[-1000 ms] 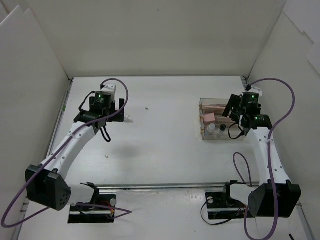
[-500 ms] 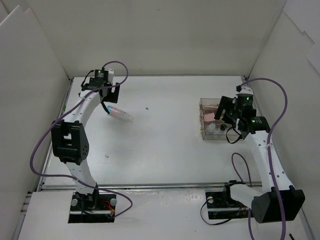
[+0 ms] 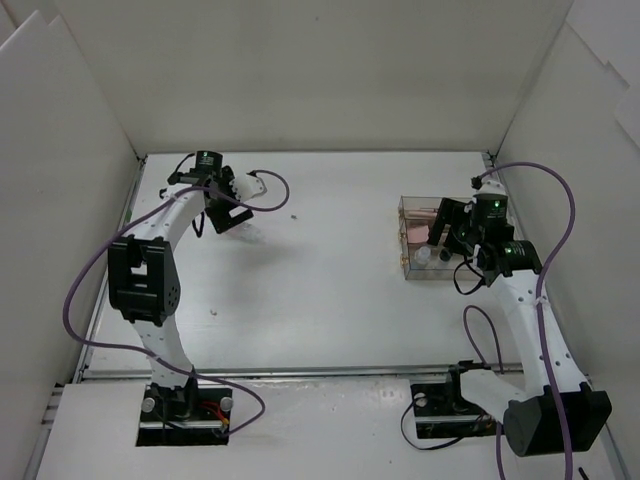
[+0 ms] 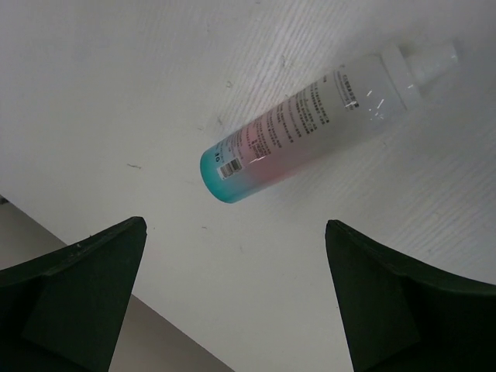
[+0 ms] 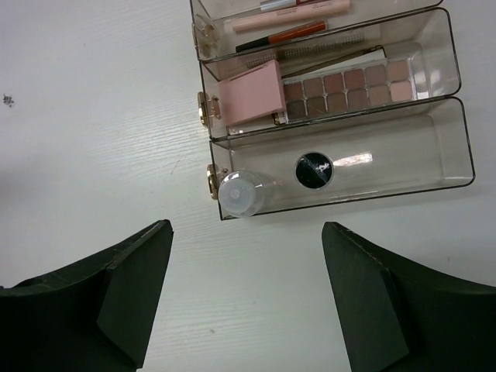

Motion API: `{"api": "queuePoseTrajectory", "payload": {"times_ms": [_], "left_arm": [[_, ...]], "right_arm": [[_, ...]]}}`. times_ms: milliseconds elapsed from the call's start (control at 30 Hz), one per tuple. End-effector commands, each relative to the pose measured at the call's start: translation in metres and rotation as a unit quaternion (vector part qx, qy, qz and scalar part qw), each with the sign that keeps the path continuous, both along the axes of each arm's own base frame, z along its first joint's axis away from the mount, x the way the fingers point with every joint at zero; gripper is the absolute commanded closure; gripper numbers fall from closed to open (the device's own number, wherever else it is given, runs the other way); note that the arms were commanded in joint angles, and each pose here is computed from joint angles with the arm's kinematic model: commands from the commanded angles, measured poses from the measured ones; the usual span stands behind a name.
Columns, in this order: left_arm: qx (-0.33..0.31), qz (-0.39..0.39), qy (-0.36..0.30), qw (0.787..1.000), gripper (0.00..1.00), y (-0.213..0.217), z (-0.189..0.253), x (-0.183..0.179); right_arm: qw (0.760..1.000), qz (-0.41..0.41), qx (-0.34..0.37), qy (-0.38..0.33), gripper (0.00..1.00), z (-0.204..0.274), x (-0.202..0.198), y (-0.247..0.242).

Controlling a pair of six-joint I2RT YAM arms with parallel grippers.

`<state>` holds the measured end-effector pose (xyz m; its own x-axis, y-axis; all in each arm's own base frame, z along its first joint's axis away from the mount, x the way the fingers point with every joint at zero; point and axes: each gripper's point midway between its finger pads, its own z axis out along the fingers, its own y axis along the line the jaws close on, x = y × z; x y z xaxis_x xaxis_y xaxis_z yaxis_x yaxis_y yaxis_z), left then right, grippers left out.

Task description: Organize the makeup

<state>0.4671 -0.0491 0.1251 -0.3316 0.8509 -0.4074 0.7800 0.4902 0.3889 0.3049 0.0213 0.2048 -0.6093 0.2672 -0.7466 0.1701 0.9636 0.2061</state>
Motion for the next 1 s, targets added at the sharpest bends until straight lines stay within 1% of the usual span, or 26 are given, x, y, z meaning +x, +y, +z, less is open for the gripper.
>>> {"api": "queuePoseTrajectory", "payload": {"times_ms": [0, 100, 133, 167, 267, 433, 567, 767, 800, 833, 933, 967], "left_arm": [[0.046, -0.133, 0.008, 0.99, 0.05, -0.009, 0.001, -0.001], [0.058, -0.163, 0.038, 0.984, 0.06, -0.009, -0.015, -0.007], [0.059, -0.175, 0.038, 0.982, 0.06, -0.01, -0.015, -0.005], [0.06, -0.182, 0.059, 0.98, 0.07, -0.01, -0.026, -0.009], [0.076, -0.191, 0.07, 0.976, 0.09, -0.007, -0.038, -0.003], [0.08, -0.198, 0.064, 0.975, 0.11, -0.008, -0.048, 0.009], [0.081, -0.221, 0.082, 0.969, 0.16, -0.018, -0.06, 0.006], [0.083, -0.225, 0.091, 0.967, 0.18, -0.017, -0.075, 0.007], [0.082, -0.23, 0.093, 0.965, 0.19, -0.023, -0.074, 0.006], [0.079, -0.229, 0.096, 0.965, 0.2, -0.023, -0.076, 0.006], [0.069, -0.222, 0.1, 0.967, 0.33, -0.029, -0.076, 0.002], [0.065, -0.217, 0.097, 0.969, 0.46, -0.03, -0.076, 0.004]], "right_arm": [[1.0, 0.018, 0.005, -0.015, 0.25, 0.007, 0.008, 0.007], [1.0, 0.022, 0.005, -0.016, 0.24, 0.009, 0.008, 0.008], [1.0, 0.021, 0.005, -0.016, 0.24, 0.009, 0.009, 0.007], [1.0, 0.021, 0.006, -0.016, 0.25, 0.009, 0.009, 0.007], [1.0, 0.026, 0.01, -0.011, 0.24, 0.006, 0.01, 0.01], [1.0, 0.025, 0.009, -0.01, 0.25, 0.006, 0.012, 0.009], [1.0, 0.026, 0.008, -0.011, 0.25, 0.008, 0.012, 0.01], [0.999, 0.029, 0.014, -0.01, 0.25, 0.008, 0.013, 0.012], [0.999, 0.031, 0.014, -0.01, 0.25, 0.008, 0.013, 0.012], [0.999, 0.031, 0.016, -0.01, 0.25, 0.008, 0.012, 0.013], [0.999, 0.032, 0.022, -0.011, 0.25, 0.009, 0.012, 0.015], [0.999, 0.033, 0.024, -0.014, 0.25, 0.011, 0.013, 0.016]]}}
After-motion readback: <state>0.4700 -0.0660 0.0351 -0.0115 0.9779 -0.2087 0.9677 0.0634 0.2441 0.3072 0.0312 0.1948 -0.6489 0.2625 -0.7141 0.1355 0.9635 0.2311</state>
